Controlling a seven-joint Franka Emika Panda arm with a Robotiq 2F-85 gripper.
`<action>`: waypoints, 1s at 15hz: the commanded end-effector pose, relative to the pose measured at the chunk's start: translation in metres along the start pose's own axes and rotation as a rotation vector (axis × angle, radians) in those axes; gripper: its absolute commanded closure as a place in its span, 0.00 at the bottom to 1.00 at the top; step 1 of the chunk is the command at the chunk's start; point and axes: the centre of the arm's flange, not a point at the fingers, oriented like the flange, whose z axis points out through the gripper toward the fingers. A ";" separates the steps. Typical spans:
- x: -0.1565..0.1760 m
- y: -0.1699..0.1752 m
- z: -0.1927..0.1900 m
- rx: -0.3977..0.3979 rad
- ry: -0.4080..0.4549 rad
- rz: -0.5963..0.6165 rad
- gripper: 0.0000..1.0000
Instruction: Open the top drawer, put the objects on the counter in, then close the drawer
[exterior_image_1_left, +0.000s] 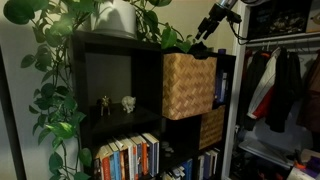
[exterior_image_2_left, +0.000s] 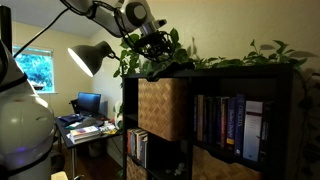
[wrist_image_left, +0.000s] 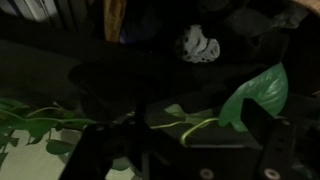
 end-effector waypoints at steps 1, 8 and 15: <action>0.008 0.022 0.008 -0.058 -0.008 0.066 0.00; 0.005 0.037 0.054 -0.055 0.034 0.093 0.00; 0.008 0.035 0.066 -0.072 0.092 0.068 0.40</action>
